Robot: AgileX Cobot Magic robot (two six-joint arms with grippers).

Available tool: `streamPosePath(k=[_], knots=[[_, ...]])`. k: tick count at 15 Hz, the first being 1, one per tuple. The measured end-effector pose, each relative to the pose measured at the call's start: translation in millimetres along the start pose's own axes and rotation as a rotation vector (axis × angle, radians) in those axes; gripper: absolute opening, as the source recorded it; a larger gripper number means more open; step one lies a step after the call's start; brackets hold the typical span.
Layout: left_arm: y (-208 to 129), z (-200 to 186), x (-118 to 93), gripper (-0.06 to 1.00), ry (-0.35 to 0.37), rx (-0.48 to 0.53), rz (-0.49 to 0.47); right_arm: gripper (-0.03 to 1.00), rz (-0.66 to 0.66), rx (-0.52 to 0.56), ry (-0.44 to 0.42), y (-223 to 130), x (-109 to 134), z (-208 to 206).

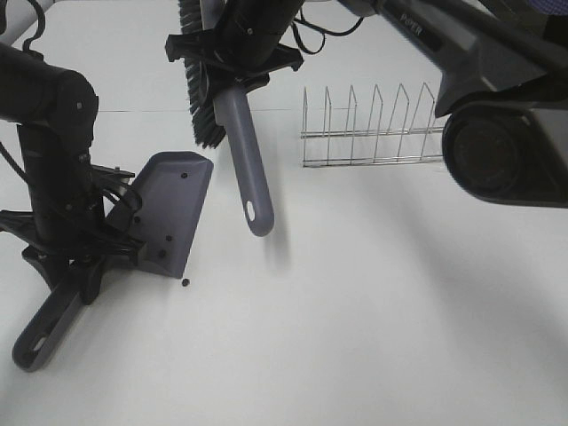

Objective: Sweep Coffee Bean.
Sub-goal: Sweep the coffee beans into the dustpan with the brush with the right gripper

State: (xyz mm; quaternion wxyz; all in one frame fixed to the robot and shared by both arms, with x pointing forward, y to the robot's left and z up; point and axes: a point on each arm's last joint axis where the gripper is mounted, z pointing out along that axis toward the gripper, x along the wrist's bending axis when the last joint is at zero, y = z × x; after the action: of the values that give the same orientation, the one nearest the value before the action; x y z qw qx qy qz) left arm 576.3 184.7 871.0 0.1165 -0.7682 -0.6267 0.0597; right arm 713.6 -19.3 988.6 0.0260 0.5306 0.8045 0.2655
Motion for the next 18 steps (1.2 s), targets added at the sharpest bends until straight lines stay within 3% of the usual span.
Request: streamPosePath(k=[3, 6, 7, 10, 14, 17, 18], knots=[[-1, 2, 1, 0.33, 0.005, 0.000, 0.022, 0.34, -0.007, 0.103, -0.050, -18, 2, -30], [-20, 10, 3, 0.33, 0.003, -0.025, 0.029, 0.34, -0.026, 0.263, -0.180, -60, -11, -46], [-32, 15, 4, 0.33, 0.003, 0.010, 0.027, 0.34, 0.010, 0.353, -0.216, -86, -16, -52], [-36, 16, 2, 0.33, 0.010, 0.032, 0.036, 0.34, 0.018, 0.456, -0.254, -112, -14, -32], [-37, 16, -10, 0.33, 0.018, 0.026, 0.071, 0.34, -0.058, 0.489, -0.224, -129, 28, -2], [-38, 19, -16, 0.33, 0.010, 0.037, 0.077, 0.34, -0.052, 0.502, -0.182, -139, 38, 24], [-38, 20, -17, 0.33, 0.004, 0.044, 0.073, 0.34, -0.021, 0.468, -0.120, -139, 44, 32]])
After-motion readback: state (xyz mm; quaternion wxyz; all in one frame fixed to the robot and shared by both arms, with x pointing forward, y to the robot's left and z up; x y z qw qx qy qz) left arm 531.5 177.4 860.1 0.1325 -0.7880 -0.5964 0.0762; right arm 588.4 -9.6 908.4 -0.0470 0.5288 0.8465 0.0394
